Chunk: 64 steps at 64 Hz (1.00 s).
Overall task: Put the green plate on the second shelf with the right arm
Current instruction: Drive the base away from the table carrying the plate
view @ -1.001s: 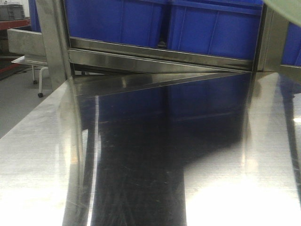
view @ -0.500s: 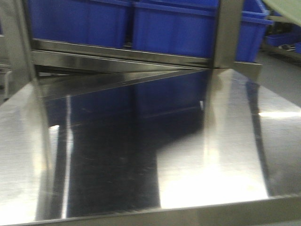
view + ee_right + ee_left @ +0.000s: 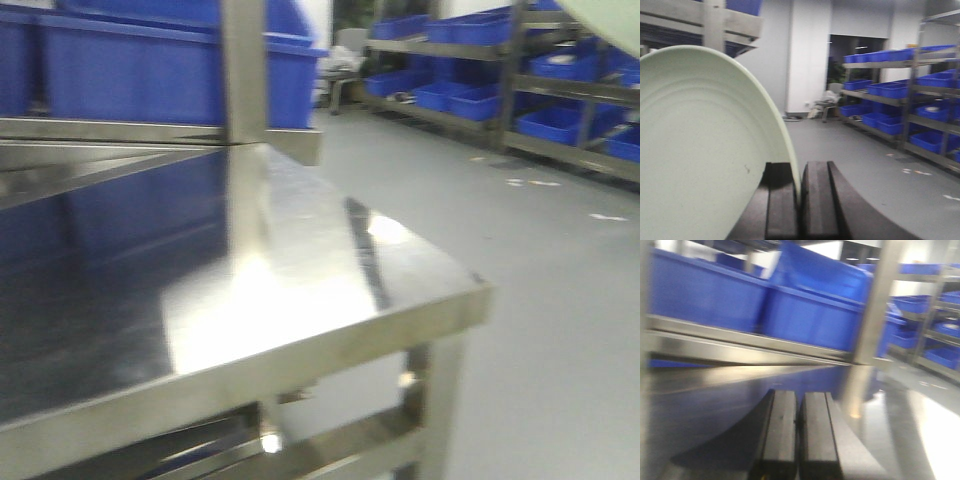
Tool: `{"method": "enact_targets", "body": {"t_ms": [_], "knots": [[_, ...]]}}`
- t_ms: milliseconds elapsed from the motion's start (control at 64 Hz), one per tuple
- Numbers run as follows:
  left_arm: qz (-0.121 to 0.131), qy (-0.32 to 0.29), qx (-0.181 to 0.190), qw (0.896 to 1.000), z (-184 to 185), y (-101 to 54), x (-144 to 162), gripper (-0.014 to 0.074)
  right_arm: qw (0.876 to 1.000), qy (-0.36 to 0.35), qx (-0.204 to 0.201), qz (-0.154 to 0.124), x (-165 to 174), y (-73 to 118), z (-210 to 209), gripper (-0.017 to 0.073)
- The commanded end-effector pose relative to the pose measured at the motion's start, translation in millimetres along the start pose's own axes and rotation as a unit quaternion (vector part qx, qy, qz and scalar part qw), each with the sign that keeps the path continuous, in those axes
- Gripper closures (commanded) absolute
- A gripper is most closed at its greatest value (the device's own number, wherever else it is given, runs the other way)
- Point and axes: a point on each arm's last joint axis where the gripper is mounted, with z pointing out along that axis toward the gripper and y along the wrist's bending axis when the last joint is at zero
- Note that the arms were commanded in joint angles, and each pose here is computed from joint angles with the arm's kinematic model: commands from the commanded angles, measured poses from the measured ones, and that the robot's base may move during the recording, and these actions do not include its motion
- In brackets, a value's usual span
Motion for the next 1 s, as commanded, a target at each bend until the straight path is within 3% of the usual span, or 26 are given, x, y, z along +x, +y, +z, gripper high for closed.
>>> {"method": "enact_targets", "body": {"t_ms": [0, 985], "knots": [[-0.004, -0.029, 0.002, 1.0, -0.8, 1.2, 5.3, 0.0463, 0.998, -0.065, -0.003, 0.002, -18.8, 0.7, -0.1, 0.0502], [-0.004, -0.029, 0.002, 1.0, -0.8, 1.2, 5.3, 0.0463, 0.998, -0.066, -0.003, 0.002, -18.9, 0.7, -0.1, 0.0502]]}}
